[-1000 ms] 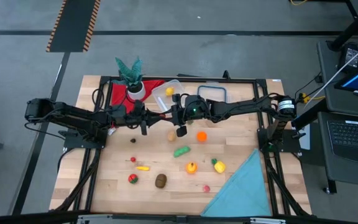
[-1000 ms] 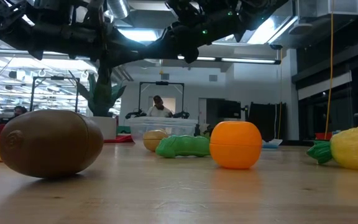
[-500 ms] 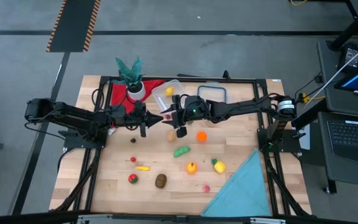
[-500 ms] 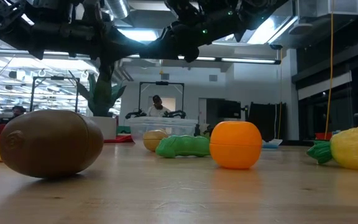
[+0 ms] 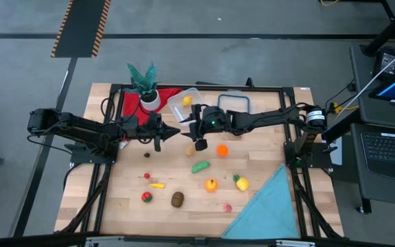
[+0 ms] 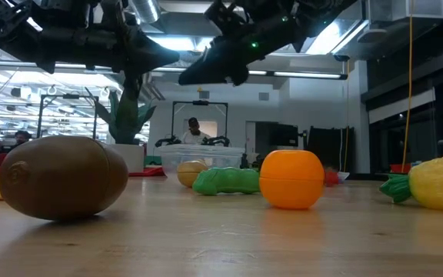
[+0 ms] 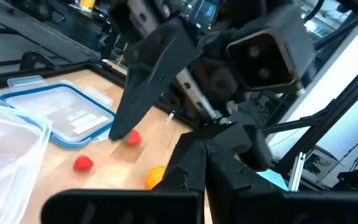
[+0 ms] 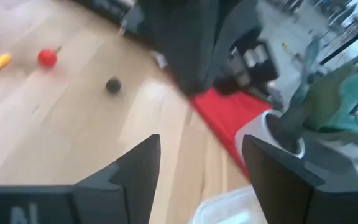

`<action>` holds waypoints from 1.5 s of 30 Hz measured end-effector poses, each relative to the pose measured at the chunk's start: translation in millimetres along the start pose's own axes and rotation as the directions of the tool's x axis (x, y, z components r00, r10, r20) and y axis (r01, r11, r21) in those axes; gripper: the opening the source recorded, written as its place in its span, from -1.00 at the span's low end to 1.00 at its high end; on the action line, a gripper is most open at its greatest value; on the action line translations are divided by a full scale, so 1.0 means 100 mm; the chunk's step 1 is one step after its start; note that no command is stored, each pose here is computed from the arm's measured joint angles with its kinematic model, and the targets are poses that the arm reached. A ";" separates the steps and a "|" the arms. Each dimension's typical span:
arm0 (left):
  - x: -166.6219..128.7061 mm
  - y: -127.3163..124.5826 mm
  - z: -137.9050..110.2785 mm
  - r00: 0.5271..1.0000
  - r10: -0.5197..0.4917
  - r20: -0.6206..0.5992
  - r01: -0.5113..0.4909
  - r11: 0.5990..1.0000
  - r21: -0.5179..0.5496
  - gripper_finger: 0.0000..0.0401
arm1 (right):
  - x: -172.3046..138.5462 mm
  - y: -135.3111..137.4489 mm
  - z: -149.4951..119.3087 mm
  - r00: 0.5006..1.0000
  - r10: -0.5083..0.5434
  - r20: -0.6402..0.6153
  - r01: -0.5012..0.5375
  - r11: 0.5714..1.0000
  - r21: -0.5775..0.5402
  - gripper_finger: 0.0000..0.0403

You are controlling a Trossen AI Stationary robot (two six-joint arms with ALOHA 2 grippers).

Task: Pick and placing Produce into tupperware
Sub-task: Put the raspberry into the transparent bin

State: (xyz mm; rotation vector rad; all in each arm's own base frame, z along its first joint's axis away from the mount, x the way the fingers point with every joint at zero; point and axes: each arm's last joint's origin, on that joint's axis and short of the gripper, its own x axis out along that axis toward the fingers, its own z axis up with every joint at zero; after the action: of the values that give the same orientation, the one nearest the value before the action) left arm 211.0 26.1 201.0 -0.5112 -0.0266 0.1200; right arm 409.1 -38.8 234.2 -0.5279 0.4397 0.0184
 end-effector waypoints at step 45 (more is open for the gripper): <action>0.20 -0.06 0.03 0.959 0.244 -0.144 -0.099 0.765 0.636 0.05 | -1.34 0.16 -0.93 0.941 -0.032 -0.336 0.180 0.889 0.420 0.14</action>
State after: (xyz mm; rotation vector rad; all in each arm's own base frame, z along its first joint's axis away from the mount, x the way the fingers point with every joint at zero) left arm 231.0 25.2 206.6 0.1516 0.2749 0.2428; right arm 248.2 -58.3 209.4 -0.0948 0.7109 -0.2760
